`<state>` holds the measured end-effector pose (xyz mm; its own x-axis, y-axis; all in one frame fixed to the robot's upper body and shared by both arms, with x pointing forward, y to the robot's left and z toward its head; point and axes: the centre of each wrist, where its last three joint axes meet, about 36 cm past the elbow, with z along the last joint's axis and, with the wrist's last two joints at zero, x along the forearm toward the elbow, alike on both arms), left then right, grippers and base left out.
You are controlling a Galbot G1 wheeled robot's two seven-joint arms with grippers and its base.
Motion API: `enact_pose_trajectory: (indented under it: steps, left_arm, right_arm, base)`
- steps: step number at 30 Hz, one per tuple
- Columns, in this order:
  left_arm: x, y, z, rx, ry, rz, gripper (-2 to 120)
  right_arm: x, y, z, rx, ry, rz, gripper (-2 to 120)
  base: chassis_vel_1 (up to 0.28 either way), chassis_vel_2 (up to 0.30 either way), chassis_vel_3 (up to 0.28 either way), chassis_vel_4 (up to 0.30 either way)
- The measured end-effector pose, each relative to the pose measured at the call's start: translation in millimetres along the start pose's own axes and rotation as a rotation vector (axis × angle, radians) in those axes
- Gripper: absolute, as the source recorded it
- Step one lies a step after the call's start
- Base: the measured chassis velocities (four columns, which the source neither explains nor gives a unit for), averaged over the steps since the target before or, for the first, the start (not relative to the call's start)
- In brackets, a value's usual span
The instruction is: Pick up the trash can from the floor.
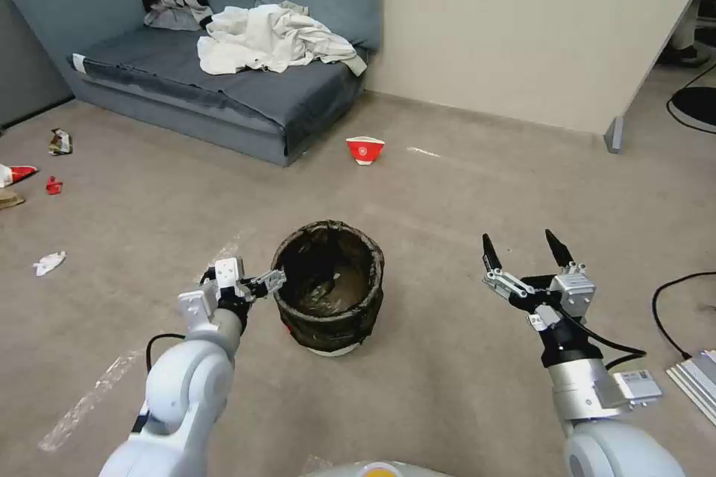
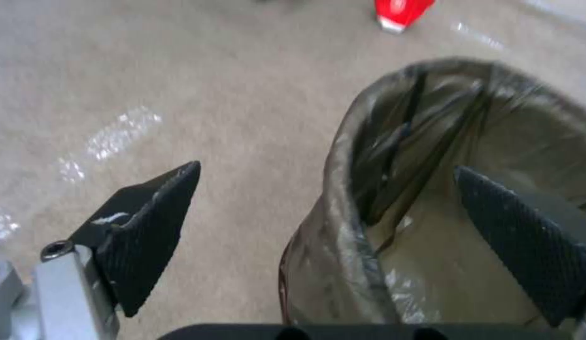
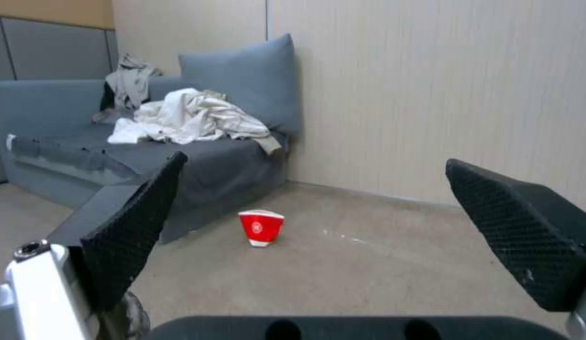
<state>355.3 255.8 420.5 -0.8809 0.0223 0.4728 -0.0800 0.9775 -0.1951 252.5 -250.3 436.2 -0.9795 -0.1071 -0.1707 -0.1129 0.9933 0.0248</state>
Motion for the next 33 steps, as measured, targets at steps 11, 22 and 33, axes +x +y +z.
enact_pose_trajectory:
  steps: [11, 22, 33]
  left_arm:
    - [-42.7, 3.6, 7.2, -0.011, 0.110, 0.009, 99]
    - [-53.3, 1.1, 10.2, -0.005, 0.178, -0.009, 89]
    - [-54.2, 1.0, 10.7, 0.030, 0.199, -0.005, 50]
  right_arm:
    - [1.3, -0.3, 5.8, 0.005, 0.018, 0.020, 100]
    - [-0.5, -3.9, 9.5, 0.009, 0.022, 0.030, 100]
    - [-0.3, -4.7, 10.9, 0.011, 0.021, 0.028, 100]
  base:
    - [0.000, 0.000, 0.000, 0.000]
    - [0.000, 0.000, 0.000, 0.000]
    - [0.000, 0.000, 0.000, 0.000]
